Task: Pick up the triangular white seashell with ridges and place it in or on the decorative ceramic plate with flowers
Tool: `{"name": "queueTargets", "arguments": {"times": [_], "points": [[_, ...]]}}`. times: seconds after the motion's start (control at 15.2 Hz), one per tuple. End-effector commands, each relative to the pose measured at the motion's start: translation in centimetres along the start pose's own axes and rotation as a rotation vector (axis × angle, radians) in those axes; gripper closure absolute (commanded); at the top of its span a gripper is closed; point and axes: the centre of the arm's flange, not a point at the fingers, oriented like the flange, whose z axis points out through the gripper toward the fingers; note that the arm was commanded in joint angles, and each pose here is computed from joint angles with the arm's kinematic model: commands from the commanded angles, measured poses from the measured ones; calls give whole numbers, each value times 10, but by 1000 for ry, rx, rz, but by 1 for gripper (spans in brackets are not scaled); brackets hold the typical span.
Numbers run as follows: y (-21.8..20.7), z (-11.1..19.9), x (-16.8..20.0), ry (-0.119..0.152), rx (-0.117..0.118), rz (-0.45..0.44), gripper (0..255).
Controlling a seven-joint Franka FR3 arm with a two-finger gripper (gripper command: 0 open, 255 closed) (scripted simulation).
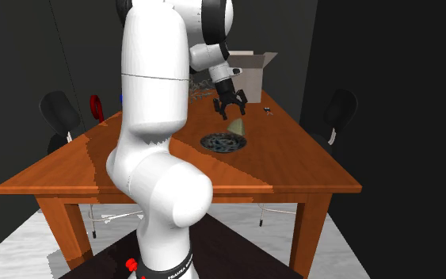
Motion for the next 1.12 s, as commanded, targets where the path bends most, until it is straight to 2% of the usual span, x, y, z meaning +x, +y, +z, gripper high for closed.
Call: {"name": "queueTargets", "arguments": {"times": [0.0, 0.07, 0.13, 0.73, 0.79, 0.92, 1.06], "points": [[0, 0, 0, 0, 0, 0, 0], [0, 0, 0, 0, 0, 0, 0], [0, 0, 0, 0, 0, 0, 255], [0, 0, 0, 0, 0, 0, 255], [0, 0, 0, 0, 0, 0, 0], [52, -3, -42, 171, 219, -12, 0], [103, 12, -83, 342, 439, -24, 0]]}}
